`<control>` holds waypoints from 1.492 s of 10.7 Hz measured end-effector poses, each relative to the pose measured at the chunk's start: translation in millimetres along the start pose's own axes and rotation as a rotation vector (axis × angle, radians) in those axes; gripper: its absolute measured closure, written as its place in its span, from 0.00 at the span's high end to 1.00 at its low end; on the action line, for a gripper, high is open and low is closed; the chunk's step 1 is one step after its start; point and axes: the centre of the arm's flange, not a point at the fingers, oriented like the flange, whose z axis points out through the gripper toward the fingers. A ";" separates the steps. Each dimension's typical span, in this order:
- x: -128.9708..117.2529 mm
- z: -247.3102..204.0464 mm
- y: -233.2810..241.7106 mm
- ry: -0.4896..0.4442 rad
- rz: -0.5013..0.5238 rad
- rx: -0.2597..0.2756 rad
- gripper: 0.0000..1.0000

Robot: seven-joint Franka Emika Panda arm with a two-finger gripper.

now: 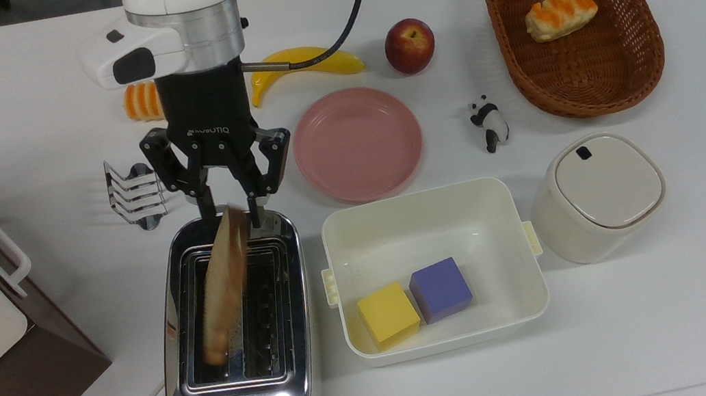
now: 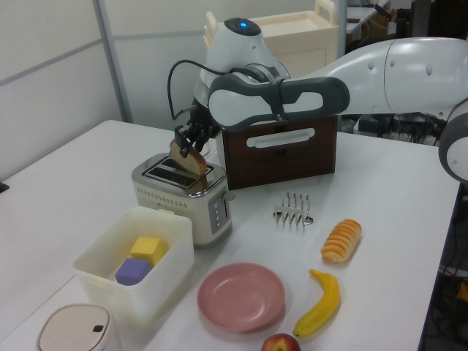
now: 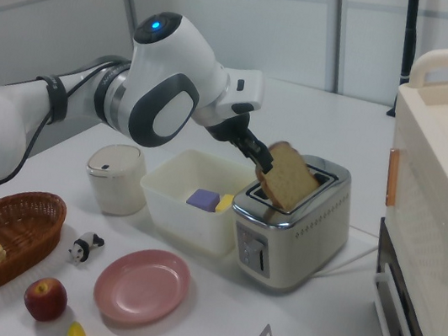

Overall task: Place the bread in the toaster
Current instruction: 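Open the gripper and raise it away from the toaster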

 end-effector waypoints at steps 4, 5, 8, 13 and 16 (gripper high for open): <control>9.2 -17.5 12.2 0.030 0.031 -0.002 1.00; 11.2 -23.7 14.4 0.039 0.036 -0.001 1.00; -8.0 -43.3 15.2 -0.151 0.029 -0.028 1.00; -59.0 -91.2 20.8 -0.522 -0.083 -0.071 1.00; -69.2 -85.9 27.0 -0.557 -0.166 -0.079 1.00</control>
